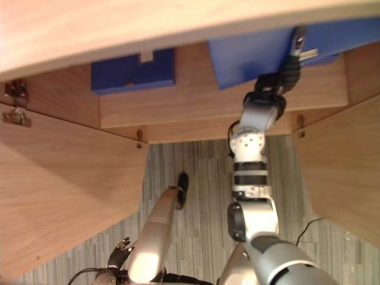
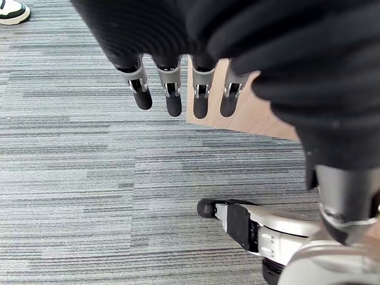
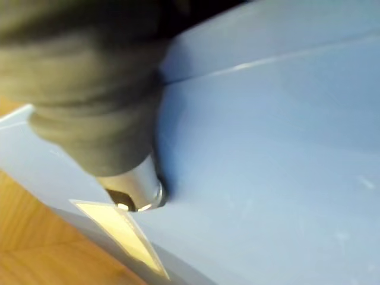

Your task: Walk over to the cabinet, pick up the folder, carry it to the office cabinet, place the folder inside the office cabinet, then close the office cabinet door

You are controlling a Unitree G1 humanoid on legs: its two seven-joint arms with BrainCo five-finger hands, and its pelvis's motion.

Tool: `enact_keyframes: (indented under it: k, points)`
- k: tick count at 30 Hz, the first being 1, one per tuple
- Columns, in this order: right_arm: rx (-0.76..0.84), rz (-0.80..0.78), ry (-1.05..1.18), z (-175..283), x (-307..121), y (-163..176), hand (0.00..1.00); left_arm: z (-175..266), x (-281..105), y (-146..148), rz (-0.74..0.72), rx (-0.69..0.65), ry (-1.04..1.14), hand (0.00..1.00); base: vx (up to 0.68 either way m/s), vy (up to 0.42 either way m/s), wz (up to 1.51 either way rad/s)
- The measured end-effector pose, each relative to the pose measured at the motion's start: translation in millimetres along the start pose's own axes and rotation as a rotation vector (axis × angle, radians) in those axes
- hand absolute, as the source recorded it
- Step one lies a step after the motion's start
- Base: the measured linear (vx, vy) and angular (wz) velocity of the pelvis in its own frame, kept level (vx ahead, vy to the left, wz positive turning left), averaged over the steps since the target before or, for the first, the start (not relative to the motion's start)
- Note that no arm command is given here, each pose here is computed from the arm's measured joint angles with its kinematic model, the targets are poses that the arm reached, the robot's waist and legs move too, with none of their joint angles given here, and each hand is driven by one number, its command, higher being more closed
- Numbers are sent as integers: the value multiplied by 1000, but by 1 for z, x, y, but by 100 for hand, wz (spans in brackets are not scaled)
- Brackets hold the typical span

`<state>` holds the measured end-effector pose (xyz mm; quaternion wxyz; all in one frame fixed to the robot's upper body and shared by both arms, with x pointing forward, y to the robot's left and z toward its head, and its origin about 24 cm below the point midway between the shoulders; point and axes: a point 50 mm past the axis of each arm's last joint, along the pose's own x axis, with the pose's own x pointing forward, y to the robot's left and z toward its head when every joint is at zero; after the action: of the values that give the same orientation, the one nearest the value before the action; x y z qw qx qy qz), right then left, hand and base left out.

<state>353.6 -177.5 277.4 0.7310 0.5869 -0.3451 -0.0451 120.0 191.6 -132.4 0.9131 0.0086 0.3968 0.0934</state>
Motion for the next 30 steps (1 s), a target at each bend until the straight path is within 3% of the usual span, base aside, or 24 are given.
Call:
enact_keyframes:
  k: [7,18,30]
  points:
    - [42,55,-34,5,12,33,100,8,5,-1,22,-69,-11,0,-56,8,10]
    - [49,56,-63,19,28,49,100,8,6,-2,46,-114,2,0,17,2,1]
    - [160,-72,-49,22,58,71,100,15,13,-5,69,-133,8,0,58,18,7]
